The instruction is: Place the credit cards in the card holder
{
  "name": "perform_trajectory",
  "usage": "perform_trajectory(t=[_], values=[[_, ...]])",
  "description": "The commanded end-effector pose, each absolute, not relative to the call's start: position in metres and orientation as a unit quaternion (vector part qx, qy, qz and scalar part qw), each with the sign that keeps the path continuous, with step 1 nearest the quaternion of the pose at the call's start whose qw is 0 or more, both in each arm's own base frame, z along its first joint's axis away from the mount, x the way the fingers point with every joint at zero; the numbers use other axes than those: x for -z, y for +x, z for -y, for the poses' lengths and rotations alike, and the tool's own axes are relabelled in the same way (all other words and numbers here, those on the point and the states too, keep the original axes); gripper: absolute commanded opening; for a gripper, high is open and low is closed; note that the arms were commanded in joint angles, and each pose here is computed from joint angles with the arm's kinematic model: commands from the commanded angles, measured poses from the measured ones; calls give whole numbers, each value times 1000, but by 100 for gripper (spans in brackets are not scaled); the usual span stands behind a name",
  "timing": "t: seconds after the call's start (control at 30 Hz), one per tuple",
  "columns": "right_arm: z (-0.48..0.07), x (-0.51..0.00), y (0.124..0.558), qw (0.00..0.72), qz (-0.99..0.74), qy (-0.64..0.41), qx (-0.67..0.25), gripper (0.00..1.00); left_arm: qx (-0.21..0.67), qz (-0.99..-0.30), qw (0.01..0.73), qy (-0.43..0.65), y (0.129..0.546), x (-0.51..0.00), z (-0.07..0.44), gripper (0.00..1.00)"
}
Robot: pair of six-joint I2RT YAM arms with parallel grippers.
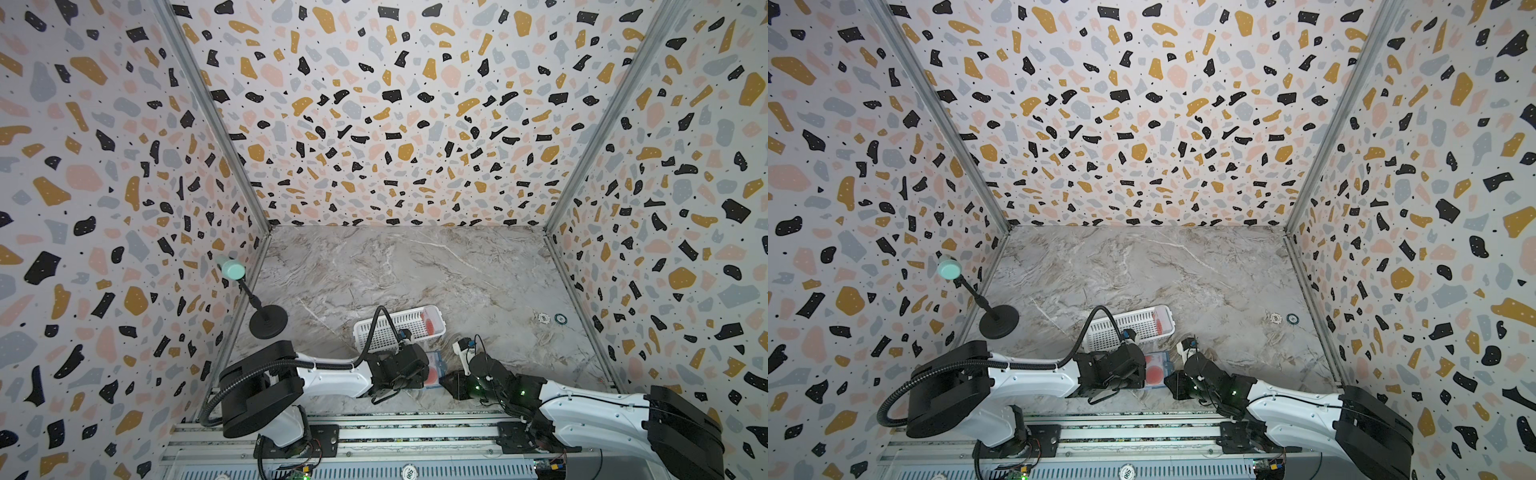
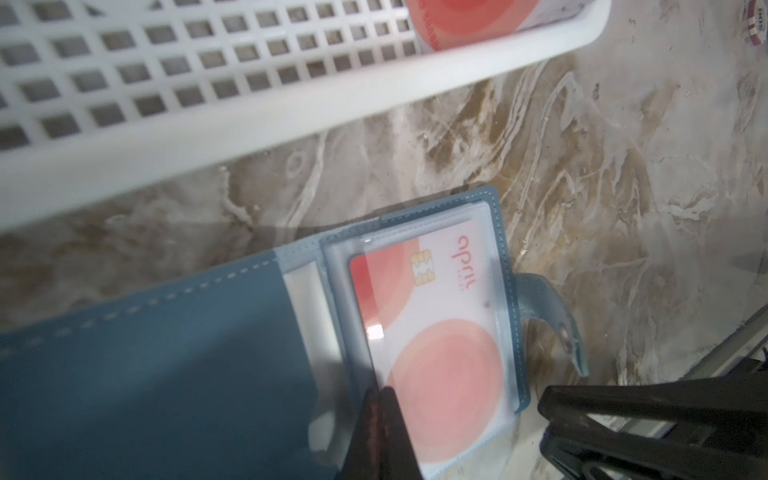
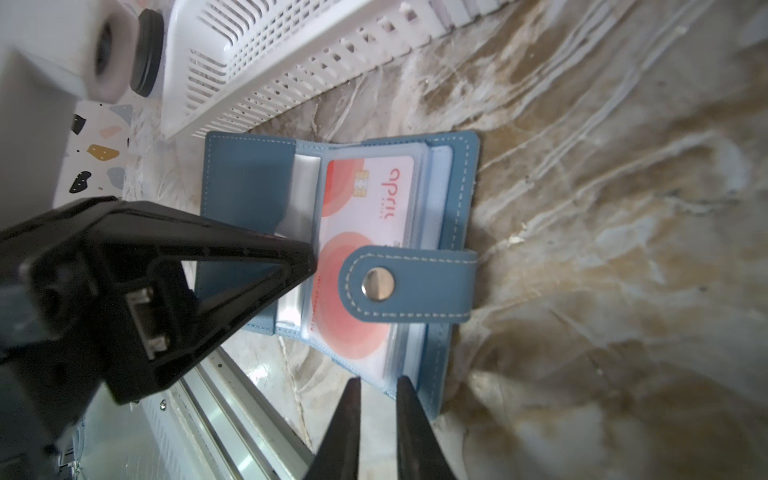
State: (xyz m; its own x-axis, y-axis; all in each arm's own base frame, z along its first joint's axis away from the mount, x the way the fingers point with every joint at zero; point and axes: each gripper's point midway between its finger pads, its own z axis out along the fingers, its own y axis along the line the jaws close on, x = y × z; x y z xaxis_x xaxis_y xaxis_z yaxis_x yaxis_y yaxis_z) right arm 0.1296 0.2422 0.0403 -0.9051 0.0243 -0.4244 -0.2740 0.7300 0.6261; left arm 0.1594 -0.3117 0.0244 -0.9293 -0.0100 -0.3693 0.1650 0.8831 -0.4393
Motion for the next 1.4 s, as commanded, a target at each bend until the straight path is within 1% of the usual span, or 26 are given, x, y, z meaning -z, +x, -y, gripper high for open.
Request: perform_trajectory(t=[0.0, 0.13, 0.43, 0.67, 0.87, 1.13, 1.23, 1.3, 1.37], values=[[-252, -52, 133, 214, -898, -79, -377, 19, 233, -955, 176, 47, 155, -16, 308, 3], [-252, -49, 135, 214, -900, -76, -372, 21, 230, -957, 174, 46, 154, -13, 306, 1], [-254, -47, 136, 212, -902, -78, -368, 22, 230, -957, 170, 44, 152, -9, 304, 0], [-259, -52, 138, 217, -897, -85, -377, 20, 236, -956, 168, 41, 151, -6, 305, 0], [-255, -52, 141, 223, -901, -81, -363, 21, 238, -956, 167, 40, 150, -5, 304, 0], [-260, -54, 141, 221, -898, -87, -370, 21, 242, -955, 166, 38, 149, -3, 304, 0], [-258, -50, 142, 218, -903, -84, -361, 21, 243, -955, 166, 37, 149, -2, 304, 0], [-249, -43, 145, 218, -915, -68, -332, 22, 245, -955, 166, 37, 149, -3, 304, 0], [-245, -42, 147, 222, -918, -63, -322, 23, 244, -955, 165, 36, 148, -2, 303, 0]])
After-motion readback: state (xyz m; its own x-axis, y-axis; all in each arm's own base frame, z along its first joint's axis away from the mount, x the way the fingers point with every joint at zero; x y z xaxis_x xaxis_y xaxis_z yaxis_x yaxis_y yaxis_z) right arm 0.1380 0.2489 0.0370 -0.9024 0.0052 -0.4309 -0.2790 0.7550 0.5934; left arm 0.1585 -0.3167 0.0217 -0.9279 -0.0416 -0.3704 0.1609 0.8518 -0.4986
